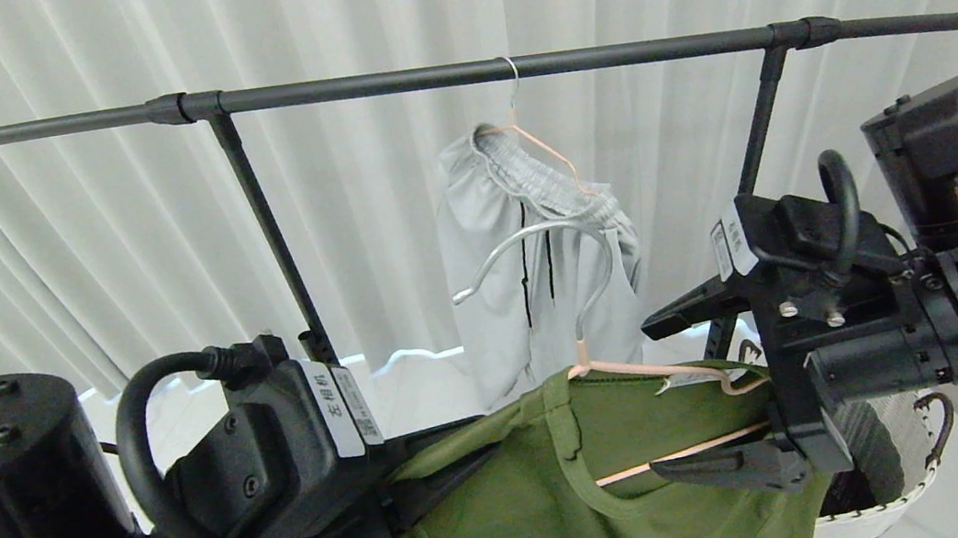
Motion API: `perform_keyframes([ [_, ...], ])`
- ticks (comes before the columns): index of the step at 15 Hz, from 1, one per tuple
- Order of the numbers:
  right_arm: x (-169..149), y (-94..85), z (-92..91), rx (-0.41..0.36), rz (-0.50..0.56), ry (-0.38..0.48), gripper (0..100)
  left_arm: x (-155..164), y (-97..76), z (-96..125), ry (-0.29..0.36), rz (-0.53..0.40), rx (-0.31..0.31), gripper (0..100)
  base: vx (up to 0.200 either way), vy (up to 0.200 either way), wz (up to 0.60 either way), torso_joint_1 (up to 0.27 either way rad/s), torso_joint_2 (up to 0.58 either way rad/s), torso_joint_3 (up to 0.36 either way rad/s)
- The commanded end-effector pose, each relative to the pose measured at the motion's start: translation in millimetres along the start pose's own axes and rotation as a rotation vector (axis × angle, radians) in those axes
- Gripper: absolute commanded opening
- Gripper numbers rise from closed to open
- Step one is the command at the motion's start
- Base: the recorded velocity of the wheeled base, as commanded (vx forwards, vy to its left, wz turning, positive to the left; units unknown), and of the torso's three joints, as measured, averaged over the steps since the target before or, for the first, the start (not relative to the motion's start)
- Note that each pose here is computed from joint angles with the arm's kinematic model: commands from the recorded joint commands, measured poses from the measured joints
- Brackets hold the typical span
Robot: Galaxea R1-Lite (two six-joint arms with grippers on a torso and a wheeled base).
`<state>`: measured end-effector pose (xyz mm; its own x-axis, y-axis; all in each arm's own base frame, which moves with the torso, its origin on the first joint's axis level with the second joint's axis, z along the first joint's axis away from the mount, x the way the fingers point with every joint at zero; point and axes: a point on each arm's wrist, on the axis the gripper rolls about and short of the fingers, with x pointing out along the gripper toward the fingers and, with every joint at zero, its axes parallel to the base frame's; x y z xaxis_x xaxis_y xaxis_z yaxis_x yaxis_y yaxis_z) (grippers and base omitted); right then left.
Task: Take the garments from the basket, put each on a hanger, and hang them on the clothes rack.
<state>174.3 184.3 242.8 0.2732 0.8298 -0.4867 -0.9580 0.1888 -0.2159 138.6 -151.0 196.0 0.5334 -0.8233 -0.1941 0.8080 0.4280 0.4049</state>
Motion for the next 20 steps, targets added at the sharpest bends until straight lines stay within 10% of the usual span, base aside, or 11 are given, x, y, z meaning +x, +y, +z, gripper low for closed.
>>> perform_keyframes([
  [1, 12, -3.0, -4.3, 0.012, 0.016, 0.027, 100, 2, -1.8, 1, -0.006, -0.009, 0.003, 0, 0.000, 0.000, 0.00, 0.000, 0.00, 0.000],
  [4, 14, -2.0, -5.2, 0.013, 0.025, 0.032, 100, 2, -2.1, 0, -0.004, -0.010, 0.003, 0, 0.000, 0.000, 0.00, 0.000, 0.00, 0.000],
  [5, 14, -2.6, -5.5, 0.008, 0.022, 0.033, 0, 2, -2.3, 0, -0.002, -0.011, 0.003, 0, 0.000, 0.000, 0.00, 0.000, 0.00, 0.000],
  [14, 9, -8.4, -6.2, -0.073, -0.013, 0.028, 0, 1, -3.6, -3, 0.007, -0.012, 0.036, 0, 0.000, 0.000, 0.00, 0.000, 0.00, 0.000],
  [15, 7, -8.7, -5.8, -0.088, -0.017, 0.024, 0, 1, -4.0, -3, 0.009, -0.014, 0.037, 100, 0.000, 0.000, 0.00, 0.000, 0.00, 0.000],
  [20, -15, -6.4, -0.4, -0.104, -0.064, -0.009, 0, -4, -6.6, -9, 0.025, -0.013, 0.034, 100, 0.000, 0.000, 0.00, 0.000, 0.00, 0.000],
])
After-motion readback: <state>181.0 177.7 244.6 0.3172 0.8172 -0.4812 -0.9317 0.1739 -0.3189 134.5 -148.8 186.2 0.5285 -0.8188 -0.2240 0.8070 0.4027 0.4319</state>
